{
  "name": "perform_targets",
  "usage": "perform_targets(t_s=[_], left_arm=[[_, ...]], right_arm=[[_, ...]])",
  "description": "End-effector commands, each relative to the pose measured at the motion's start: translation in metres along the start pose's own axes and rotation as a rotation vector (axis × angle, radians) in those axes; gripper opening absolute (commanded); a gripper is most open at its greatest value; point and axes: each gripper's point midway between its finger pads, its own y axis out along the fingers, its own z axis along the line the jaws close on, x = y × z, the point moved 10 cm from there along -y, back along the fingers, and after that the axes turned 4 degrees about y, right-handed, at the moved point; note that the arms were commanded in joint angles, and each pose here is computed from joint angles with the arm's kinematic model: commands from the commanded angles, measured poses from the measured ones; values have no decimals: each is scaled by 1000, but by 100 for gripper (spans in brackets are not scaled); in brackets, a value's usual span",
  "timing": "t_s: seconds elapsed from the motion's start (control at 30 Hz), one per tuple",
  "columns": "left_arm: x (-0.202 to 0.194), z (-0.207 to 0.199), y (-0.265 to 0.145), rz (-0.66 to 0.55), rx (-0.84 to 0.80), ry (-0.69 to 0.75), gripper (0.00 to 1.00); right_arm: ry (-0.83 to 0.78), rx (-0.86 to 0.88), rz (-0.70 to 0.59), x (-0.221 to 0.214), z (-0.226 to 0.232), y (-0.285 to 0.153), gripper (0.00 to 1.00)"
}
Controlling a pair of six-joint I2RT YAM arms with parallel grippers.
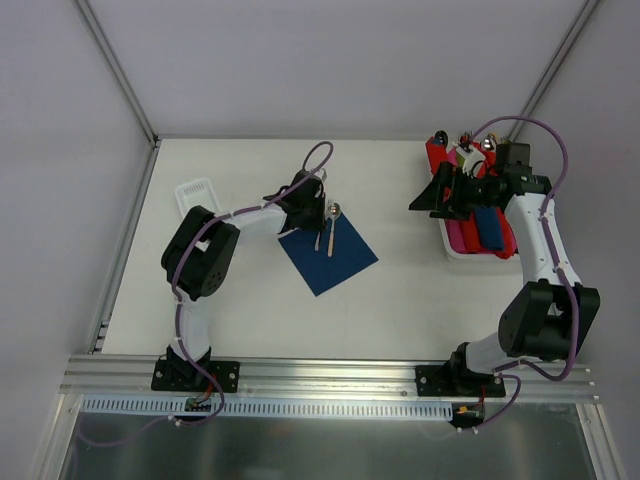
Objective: Place the utensils on the paper napkin and roll it up
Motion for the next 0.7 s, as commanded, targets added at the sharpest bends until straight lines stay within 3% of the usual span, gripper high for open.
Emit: perform_targets(t_s=[0.0,0.67], left_arm=[[19,-13,-11,-78,-40,-12,0],[11,-18,-5,-17,-36,-91,2]], right_arm=[[-11,6,-6,1,1,0,99],[-13,14,1,-1,0,2,99]])
